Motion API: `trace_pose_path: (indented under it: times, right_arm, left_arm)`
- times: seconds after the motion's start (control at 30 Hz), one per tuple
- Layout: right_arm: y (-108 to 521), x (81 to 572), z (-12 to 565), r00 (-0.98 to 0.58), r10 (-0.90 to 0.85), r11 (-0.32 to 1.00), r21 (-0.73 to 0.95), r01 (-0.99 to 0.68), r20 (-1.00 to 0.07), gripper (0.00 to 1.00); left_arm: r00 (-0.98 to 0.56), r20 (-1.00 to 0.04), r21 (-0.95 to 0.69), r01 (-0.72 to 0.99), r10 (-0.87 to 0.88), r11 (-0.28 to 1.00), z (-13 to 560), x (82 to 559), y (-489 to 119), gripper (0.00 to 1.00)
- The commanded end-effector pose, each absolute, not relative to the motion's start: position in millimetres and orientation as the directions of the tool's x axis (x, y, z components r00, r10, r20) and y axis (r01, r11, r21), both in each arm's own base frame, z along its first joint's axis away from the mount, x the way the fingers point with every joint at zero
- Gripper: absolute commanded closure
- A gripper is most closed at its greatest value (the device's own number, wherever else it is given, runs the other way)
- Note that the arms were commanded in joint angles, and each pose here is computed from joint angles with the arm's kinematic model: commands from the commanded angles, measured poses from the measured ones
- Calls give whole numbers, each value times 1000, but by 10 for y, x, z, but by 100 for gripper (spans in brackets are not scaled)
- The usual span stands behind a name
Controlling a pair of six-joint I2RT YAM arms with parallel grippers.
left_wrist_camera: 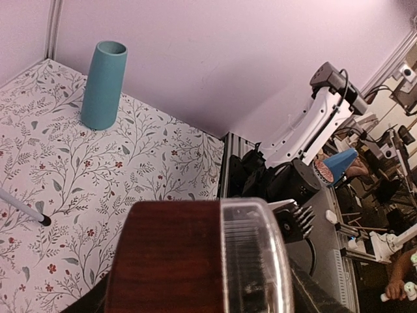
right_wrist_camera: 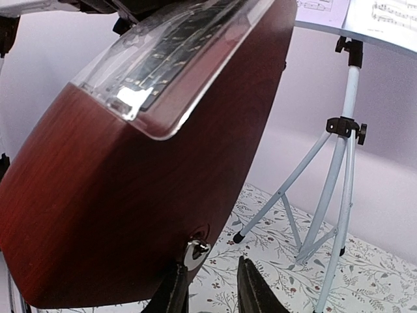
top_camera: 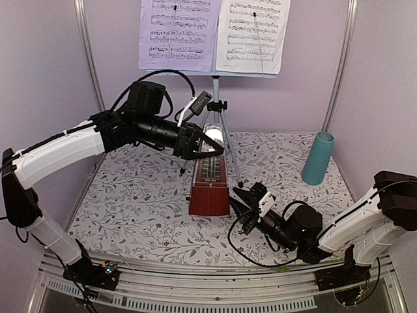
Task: Set up the instrument practice props
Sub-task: Screw the knob on the metronome onto the metronome.
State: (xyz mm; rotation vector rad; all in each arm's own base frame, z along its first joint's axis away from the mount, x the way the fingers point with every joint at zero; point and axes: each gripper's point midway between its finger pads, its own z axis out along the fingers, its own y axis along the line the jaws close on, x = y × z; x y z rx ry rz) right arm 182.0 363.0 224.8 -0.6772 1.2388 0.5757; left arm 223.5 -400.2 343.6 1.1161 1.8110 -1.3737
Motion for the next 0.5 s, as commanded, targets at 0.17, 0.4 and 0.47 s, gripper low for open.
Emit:
trace_pose_path:
  times: [0.17, 0.4, 0.47]
  right_arm:
    - [3624, 1663, 2328, 200, 141, 657, -60, -751, -970, 63]
    - [3669, 1650, 2233, 183, 140, 657, -47, -752, -973, 62]
    - [3669, 1644, 2198, 177, 139, 654, -44, -756, -974, 62]
  left_arm:
    - [-523, -819, -508, 852, 236, 126, 3587, 2168, -3900, 100]
    - [-543, -805, -526, 840, 239, 134, 3559, 2169, -3898, 100]
    - [-540, -807, -526, 841, 240, 122, 3575, 2154, -3900, 100]
